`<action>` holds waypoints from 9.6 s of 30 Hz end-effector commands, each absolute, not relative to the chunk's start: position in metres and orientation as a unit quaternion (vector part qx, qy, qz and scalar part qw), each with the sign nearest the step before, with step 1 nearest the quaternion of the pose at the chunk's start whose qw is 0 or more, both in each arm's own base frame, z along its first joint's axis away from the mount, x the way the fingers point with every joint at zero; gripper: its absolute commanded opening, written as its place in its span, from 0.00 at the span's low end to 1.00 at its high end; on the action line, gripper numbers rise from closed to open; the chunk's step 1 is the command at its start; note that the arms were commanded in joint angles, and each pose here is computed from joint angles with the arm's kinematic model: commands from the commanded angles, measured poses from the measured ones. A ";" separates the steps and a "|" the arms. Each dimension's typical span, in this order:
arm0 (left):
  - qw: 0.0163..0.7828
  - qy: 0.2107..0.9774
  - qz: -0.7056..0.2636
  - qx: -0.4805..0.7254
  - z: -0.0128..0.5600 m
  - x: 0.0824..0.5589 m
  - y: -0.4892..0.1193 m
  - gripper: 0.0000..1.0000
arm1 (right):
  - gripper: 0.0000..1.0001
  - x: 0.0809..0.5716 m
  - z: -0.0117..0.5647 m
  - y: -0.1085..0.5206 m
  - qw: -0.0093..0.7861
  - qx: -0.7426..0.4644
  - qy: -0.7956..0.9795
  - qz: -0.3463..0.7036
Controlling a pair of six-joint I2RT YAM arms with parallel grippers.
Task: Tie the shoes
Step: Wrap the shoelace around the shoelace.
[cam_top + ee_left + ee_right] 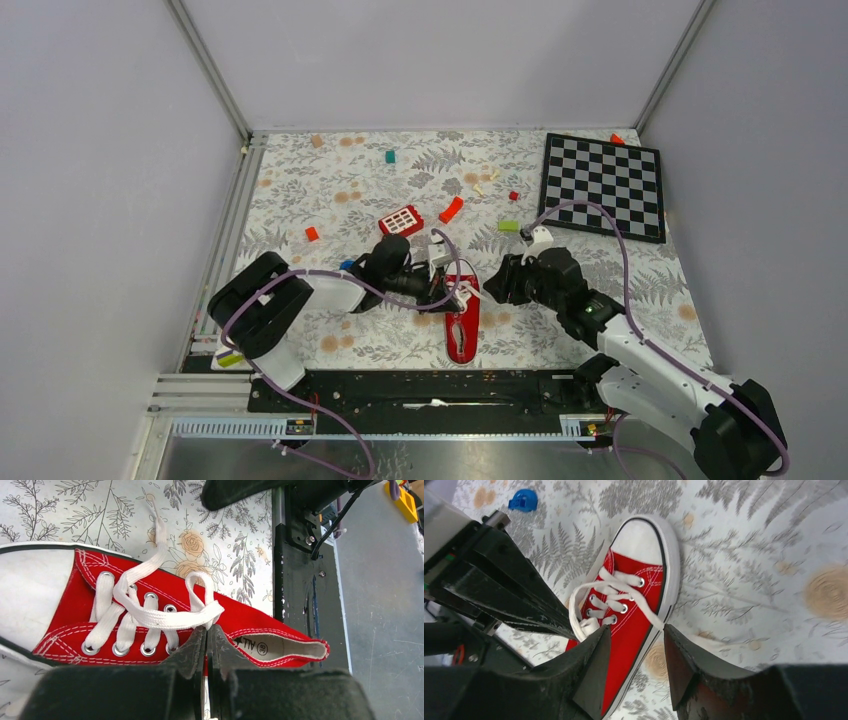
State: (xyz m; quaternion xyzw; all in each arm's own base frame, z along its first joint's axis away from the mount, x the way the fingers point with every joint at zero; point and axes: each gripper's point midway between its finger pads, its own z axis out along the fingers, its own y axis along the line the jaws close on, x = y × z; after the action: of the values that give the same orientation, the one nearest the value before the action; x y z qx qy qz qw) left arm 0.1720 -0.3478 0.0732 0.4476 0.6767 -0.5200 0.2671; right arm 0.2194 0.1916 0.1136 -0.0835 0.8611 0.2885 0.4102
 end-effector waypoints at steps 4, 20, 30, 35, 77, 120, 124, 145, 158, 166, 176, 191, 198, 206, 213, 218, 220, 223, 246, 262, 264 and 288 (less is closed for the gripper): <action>0.306 0.656 -0.545 0.423 0.100 0.171 -0.354 0.00 | 0.45 0.208 0.111 0.214 0.362 -0.050 0.857 0.363; 0.353 0.650 -0.561 0.372 0.108 0.181 -0.355 0.00 | 0.31 0.215 0.098 0.240 0.319 -0.068 0.861 0.390; 0.380 0.654 -0.556 0.345 0.108 0.189 -0.352 0.00 | 0.41 0.208 0.098 0.226 0.339 -0.071 0.862 0.370; 0.389 0.659 -0.550 0.335 0.105 0.194 -0.352 0.00 | 0.38 0.217 0.097 0.231 0.334 -0.072 0.867 0.364; 0.405 0.653 -0.553 0.322 0.108 0.197 -0.351 0.00 | 0.36 0.229 0.127 0.266 0.319 -0.064 0.835 0.444; 0.396 0.647 -0.557 0.338 0.111 0.192 -0.352 0.00 | 0.06 0.190 0.135 0.254 0.316 -0.092 0.843 0.425; 0.396 0.647 -0.558 0.338 0.113 0.192 -0.352 0.00 | 0.32 0.205 0.133 0.241 0.341 -0.075 0.857 0.378; 0.406 0.639 -0.558 0.339 0.122 0.195 -0.353 0.00 | 0.47 0.189 0.059 0.218 0.254 -0.107 0.916 0.290; 0.402 0.642 -0.559 0.337 0.120 0.195 -0.353 0.00 | 0.40 0.204 0.062 0.206 0.273 -0.195 0.915 0.223; 0.401 0.640 -0.562 0.337 0.120 0.196 -0.352 0.00 | 0.50 0.203 0.072 0.208 0.300 -0.211 0.899 0.241; 0.405 0.641 -0.560 0.334 0.120 0.204 -0.348 0.00 | 0.52 0.205 0.064 0.219 0.282 -0.240 0.894 0.251; 0.392 0.640 -0.568 0.338 0.120 0.204 -0.352 0.00 | 0.21 0.213 0.056 0.232 0.280 -0.239 0.890 0.269; 0.390 0.641 -0.569 0.336 0.119 0.204 -0.353 0.00 | 0.13 0.208 0.054 0.233 0.272 -0.229 0.892 0.278; 0.385 0.641 -0.574 0.334 0.118 0.202 -0.353 0.00 | 0.46 0.216 0.049 0.229 0.286 -0.213 0.897 0.261; 0.386 0.640 -0.575 0.334 0.118 0.202 -0.353 0.00 | 0.18 0.214 0.046 0.235 0.278 -0.203 0.896 0.280; 0.386 0.640 -0.575 0.334 0.118 0.202 -0.353 0.00 | 0.00 0.207 0.049 0.237 0.273 -0.198 0.894 0.294; 0.385 0.640 -0.575 0.334 0.118 0.202 -0.353 0.00 | 0.00 0.204 0.052 0.237 0.270 -0.193 0.894 0.302; 0.385 0.640 -0.575 0.333 0.118 0.202 -0.352 0.00 | 0.00 0.197 0.056 0.237 0.266 -0.182 0.893 0.315; 0.384 0.638 -0.582 0.327 0.118 0.201 -0.352 0.00 | 0.00 0.195 0.075 0.251 0.259 -0.153 0.893 0.334; 0.376 0.641 -0.584 0.326 0.115 0.200 -0.351 0.00 | 0.00 0.207 0.108 0.237 0.311 -0.177 0.887 0.293; 0.374 0.643 -0.583 0.327 0.114 0.199 -0.351 0.00 | 0.00 0.211 0.113 0.236 0.317 -0.181 0.886 0.287; 0.358 0.638 -0.598 0.328 0.113 0.194 -0.353 0.00 | 0.00 0.260 0.143 0.284 0.339 -0.194 0.867 0.308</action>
State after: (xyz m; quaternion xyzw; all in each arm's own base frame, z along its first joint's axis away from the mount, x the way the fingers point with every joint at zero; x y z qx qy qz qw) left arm 0.1903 -0.3452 0.0889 0.3085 0.6809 -0.5764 0.3299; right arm 0.2469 0.2597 0.1200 -0.1811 0.8888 0.2772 0.3167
